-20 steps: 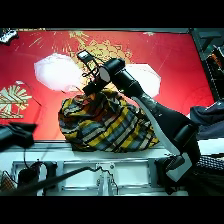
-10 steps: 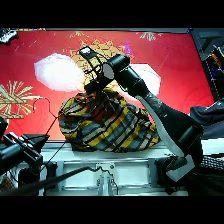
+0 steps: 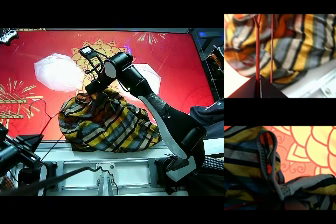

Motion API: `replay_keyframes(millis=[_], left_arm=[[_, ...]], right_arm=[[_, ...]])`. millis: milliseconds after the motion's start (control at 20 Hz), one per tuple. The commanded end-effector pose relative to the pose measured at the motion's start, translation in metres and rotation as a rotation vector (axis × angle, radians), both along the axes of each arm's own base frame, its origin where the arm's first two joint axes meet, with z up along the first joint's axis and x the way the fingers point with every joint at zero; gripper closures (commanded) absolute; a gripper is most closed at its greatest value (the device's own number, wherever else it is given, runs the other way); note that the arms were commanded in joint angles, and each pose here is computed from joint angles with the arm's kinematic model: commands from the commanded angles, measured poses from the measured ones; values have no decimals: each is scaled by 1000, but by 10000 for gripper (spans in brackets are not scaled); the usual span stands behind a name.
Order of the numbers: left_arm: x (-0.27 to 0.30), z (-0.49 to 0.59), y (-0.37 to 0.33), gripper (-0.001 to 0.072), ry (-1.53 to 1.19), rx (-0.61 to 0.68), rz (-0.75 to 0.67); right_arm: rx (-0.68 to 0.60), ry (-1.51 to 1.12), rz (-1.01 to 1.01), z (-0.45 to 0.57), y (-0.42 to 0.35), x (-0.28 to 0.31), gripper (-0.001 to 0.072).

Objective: Fold the clothes and pants, and hang the long-sleeved shirts on hangers.

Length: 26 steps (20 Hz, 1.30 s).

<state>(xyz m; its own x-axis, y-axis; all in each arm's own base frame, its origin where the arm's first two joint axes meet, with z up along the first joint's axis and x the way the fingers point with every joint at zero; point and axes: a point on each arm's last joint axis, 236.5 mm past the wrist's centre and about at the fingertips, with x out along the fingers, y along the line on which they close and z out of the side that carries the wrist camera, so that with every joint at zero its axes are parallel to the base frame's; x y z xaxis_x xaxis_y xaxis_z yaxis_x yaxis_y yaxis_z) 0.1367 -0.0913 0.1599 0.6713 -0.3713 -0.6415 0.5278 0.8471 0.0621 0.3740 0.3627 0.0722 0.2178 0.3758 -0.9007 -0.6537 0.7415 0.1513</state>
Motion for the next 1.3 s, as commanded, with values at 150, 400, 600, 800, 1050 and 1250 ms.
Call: replay_keyframes(millis=[150,400,600,800,1050,1250], left_arm=[[21,15,-5,694,-69,-32,-12],[24,6,-9,694,-14,-56,-30],[24,-12,-10,694,35,-63,-37],[34,-28,-15,694,49,-119,-28],[59,-20,-59,694,-50,-375,-145],[81,-50,-65,694,82,-430,-177]], right_arm=[[-9,12,7,0,-2,-4,648],[-4,12,7,0,-1,-4,648],[-3,20,10,1,-1,-6,648],[28,-15,8,18,0,-6,648],[101,-6,22,41,8,-18,648],[147,-8,30,56,13,-25,648]])
